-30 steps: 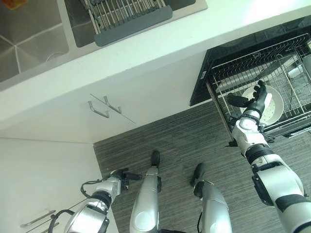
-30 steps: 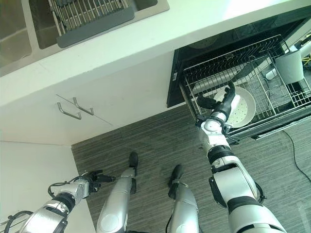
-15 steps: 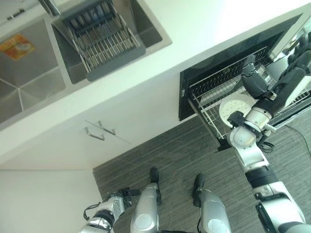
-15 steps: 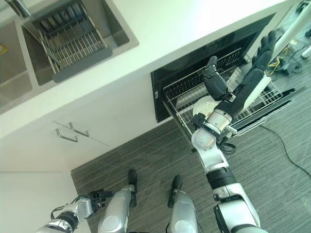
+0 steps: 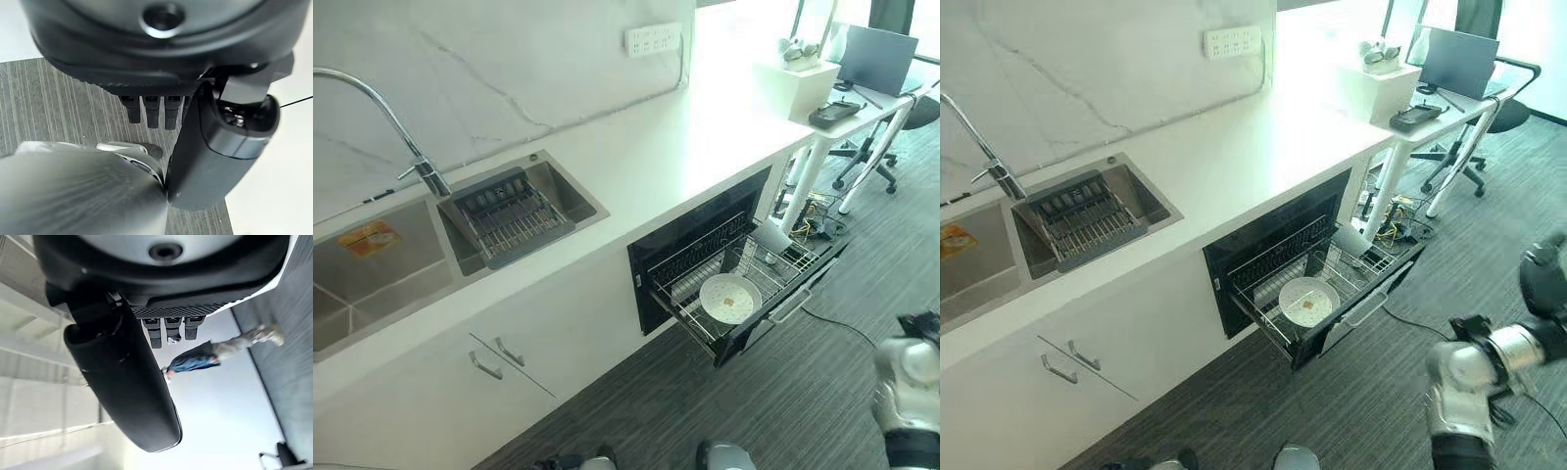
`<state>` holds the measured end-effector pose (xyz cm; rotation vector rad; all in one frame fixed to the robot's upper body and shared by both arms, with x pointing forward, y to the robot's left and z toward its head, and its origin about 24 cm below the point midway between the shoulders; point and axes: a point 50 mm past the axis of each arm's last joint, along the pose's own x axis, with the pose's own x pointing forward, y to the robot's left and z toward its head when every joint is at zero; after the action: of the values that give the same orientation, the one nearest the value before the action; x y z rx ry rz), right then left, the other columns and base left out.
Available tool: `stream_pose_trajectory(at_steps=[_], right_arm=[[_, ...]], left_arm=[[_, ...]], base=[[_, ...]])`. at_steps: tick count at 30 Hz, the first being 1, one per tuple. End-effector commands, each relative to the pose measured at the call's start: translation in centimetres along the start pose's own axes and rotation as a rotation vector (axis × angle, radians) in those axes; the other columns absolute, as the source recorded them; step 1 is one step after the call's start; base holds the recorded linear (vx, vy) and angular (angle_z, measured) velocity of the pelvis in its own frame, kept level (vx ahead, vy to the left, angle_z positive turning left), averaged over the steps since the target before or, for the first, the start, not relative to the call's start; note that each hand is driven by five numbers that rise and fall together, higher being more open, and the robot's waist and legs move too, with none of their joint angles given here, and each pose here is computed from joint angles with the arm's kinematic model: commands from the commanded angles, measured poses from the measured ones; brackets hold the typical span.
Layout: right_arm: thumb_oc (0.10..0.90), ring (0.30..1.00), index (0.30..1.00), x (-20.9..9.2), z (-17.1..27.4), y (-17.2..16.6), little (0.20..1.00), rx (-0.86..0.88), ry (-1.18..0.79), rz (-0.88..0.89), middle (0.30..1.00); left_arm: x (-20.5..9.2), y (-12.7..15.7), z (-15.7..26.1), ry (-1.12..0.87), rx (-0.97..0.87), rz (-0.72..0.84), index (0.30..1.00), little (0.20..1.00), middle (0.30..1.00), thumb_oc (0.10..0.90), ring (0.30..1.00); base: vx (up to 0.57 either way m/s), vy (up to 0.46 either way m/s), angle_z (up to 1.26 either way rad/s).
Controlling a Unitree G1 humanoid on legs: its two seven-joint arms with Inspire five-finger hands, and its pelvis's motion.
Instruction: Place the dishes in the dishwasher.
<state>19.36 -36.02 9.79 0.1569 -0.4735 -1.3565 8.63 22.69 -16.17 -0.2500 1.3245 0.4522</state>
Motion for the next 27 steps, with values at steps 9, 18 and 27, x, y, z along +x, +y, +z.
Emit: stream_pose_trajectory(at_steps=[9,18,27], right_arm=[[0.8,0.9,0.9,1.5,-7.2,-4.6,0.9,-0.244,0.351,-0.049,0.9],[0.8,0.9,0.9,1.2,-6.5,6.8,0.9,-0.505,0.197,0.399,0.9],[0.8,0.9,0.9,0.0,-1.3,16.1,0.9,-0.592,-0.147,0.701,0.9]], left_arm=[[0.1,1.1,1.2,0.03,0.053,0.036,0.9,0.9,0.9,0.8,0.9],[-1.2,-1.9,9.2,-0.127,0.134,0.023,0.9,0.9,0.9,0.8,0.9],[-2.2,-1.3,12.3,-0.213,0.171,0.05,0.9,0.9,0.9,0.8,0.9]], base=[[0.05,-0.029,-0.02],[-0.16,-0.039,0.27],[-0.03,-0.045,0.16]])
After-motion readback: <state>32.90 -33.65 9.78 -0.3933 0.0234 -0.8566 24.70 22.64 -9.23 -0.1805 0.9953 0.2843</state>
